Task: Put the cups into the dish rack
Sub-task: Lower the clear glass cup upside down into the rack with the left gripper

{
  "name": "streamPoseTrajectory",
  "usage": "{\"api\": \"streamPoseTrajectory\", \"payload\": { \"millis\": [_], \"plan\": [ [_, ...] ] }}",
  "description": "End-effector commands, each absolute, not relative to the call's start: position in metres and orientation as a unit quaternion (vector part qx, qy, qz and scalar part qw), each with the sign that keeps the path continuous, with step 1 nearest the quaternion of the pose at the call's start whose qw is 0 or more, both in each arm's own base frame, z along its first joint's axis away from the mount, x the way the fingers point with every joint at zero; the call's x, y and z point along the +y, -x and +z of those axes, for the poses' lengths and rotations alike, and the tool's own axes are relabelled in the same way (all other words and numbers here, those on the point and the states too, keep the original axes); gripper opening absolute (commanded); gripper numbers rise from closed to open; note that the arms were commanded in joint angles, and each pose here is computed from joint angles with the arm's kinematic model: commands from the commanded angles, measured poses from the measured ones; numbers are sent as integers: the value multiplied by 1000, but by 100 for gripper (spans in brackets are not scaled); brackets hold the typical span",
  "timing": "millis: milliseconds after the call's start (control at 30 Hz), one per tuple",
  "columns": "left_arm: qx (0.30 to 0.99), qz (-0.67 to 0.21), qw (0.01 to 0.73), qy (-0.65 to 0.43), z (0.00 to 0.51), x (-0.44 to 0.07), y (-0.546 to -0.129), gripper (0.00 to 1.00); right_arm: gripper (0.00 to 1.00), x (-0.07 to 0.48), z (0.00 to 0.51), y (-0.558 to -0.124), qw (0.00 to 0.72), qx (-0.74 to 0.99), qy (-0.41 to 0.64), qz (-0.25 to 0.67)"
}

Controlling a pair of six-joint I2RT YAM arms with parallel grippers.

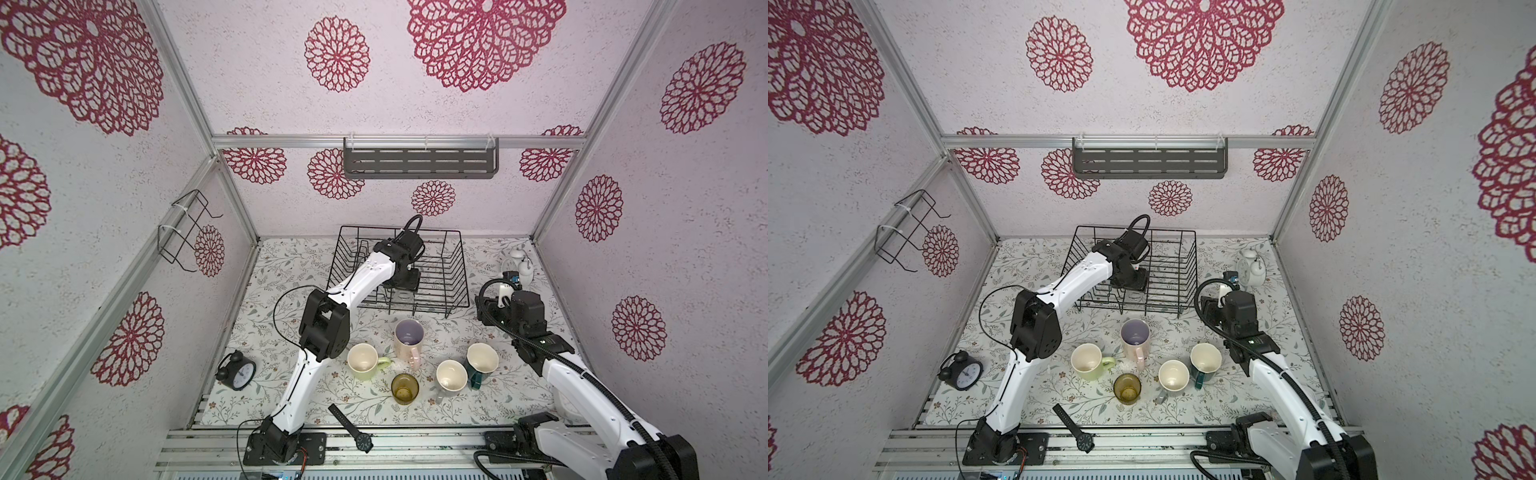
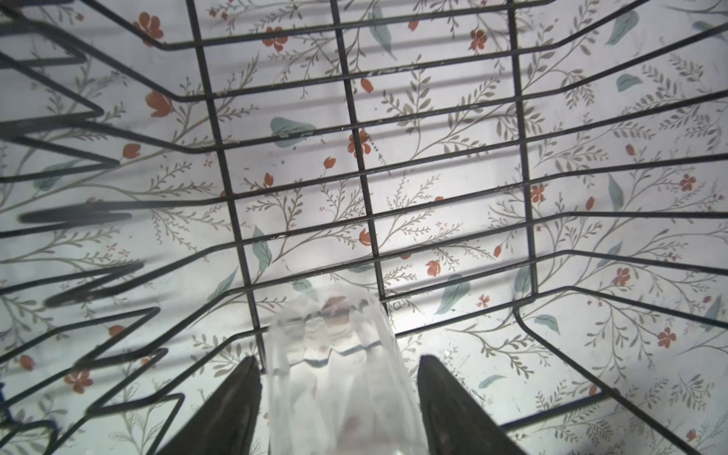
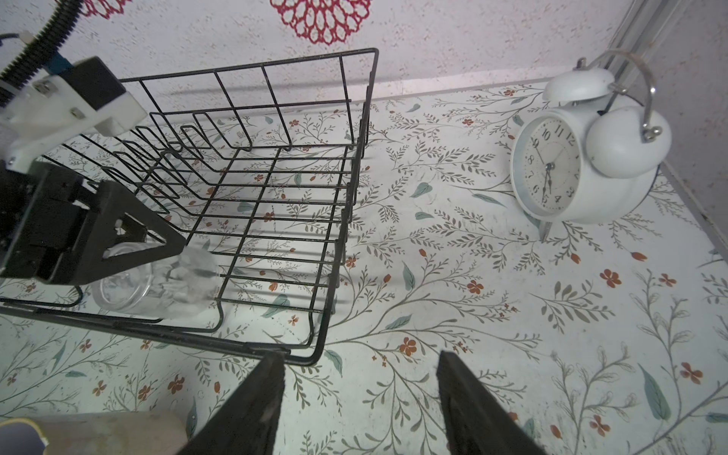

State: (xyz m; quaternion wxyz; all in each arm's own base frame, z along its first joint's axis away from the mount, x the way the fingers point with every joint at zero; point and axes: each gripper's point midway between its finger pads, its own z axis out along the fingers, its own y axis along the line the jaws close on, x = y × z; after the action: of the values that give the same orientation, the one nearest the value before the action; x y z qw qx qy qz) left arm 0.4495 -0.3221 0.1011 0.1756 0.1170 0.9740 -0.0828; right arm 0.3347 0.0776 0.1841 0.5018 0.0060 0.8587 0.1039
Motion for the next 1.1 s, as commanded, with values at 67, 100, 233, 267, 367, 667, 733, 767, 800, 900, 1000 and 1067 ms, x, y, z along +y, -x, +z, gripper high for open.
{"api": "streamPoseTrajectory", "payload": {
  "millis": [67, 100, 233, 267, 367, 667, 733, 767, 800, 900, 1000, 1067],
  "plan": [
    [976, -90, 157, -118, 84, -325, -451, 68, 65, 77, 202, -338, 520, 848, -6, 105],
    [977, -87, 154, -118, 82, -324, -450, 68, 65, 77, 201, -338, 519, 848, -6, 106],
    [979, -81, 149, -117, 78, -322, -449, 69, 65, 77, 200, -338, 519, 848, -5, 105],
    [978, -78, 151, -117, 78, -321, -450, 70, 65, 78, 200, -338, 518, 848, -4, 106],
    [976, -72, 167, -116, 85, -319, -454, 72, 65, 78, 201, -339, 519, 848, -4, 106],
    [973, -78, 186, -113, 108, -315, -457, 81, 65, 77, 198, -337, 515, 851, 0, 103],
    [973, -86, 179, -117, 113, -316, -450, 86, 65, 77, 198, -337, 515, 851, 2, 101],
    [974, -83, 177, -118, 113, -316, -446, 90, 65, 77, 198, -337, 515, 852, 3, 100],
    [974, -77, 177, -118, 113, -315, -443, 93, 65, 77, 198, -337, 514, 852, 4, 100],
    [975, -62, 175, -118, 110, -312, -436, 95, 65, 77, 197, -337, 514, 852, 4, 100],
    [977, -51, 171, -113, 104, -309, -433, 95, 65, 79, 196, -339, 512, 853, 6, 103],
    [979, -51, 165, -112, 98, -310, -431, 93, 65, 80, 196, -340, 512, 853, 7, 105]
  ]
}}
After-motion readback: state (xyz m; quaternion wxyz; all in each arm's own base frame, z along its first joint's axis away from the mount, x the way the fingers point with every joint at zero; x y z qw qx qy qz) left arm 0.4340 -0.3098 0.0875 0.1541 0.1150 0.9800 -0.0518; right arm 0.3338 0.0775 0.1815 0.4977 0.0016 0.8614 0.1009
